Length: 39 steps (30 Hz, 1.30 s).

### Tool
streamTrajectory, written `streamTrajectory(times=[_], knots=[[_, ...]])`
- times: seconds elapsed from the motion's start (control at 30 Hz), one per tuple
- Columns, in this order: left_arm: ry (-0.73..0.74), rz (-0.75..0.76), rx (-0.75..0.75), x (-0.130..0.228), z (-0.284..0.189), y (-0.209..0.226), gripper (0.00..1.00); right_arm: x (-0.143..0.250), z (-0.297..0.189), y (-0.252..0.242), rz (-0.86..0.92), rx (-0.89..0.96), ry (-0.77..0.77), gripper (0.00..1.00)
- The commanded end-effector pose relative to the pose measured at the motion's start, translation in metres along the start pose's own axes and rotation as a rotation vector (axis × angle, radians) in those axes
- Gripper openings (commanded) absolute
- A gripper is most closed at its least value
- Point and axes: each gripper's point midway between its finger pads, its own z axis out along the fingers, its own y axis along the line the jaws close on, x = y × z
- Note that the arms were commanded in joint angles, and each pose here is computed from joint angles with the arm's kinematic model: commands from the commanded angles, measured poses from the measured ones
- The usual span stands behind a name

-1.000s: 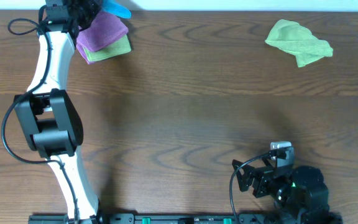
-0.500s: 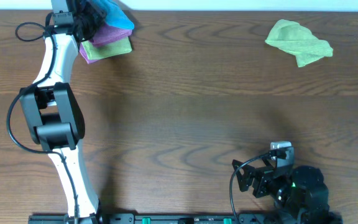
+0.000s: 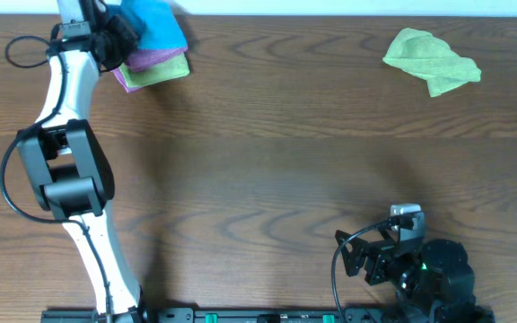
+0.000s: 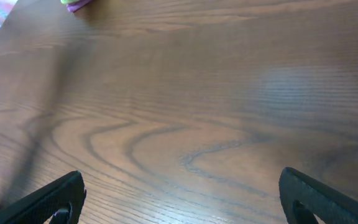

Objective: Fold the cloth
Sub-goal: 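Lower the blue cloth onto the pink and green cloth stack with the left gripper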

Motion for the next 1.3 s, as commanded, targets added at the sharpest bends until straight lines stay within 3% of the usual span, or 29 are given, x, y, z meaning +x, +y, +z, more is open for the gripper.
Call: streamTrajectory(times=[0.0, 0.3, 0.4, 0.7, 1.0, 1.27], knots=[[-0.009, 0.028, -0.012, -0.008, -0.006, 0.005, 0.05, -0.001, -0.001, -0.001, 0.017, 0.004, -0.007, 0.99], [0.035, 0.056, -0.040, 0.002, -0.007, 0.014, 0.06, -0.001, -0.001, -0.001, 0.017, 0.004, -0.007, 0.99], [0.043, 0.071, -0.044, 0.004, -0.007, 0.015, 0.20, -0.001, -0.001, -0.001, 0.017, 0.004, -0.007, 0.99], [0.070, 0.069, -0.073, 0.007, -0.013, 0.028, 0.23, -0.001, -0.001, -0.001, 0.017, 0.004, -0.007, 0.99], [0.067, 0.055, -0.105, -0.005, -0.033, 0.050, 0.43, -0.001, -0.001, -0.001, 0.017, 0.004, -0.007, 0.99], [0.021, 0.085, -0.087, -0.019, -0.055, 0.036, 0.58, -0.001, -0.001, -0.001, 0.017, 0.004, -0.007, 0.99]])
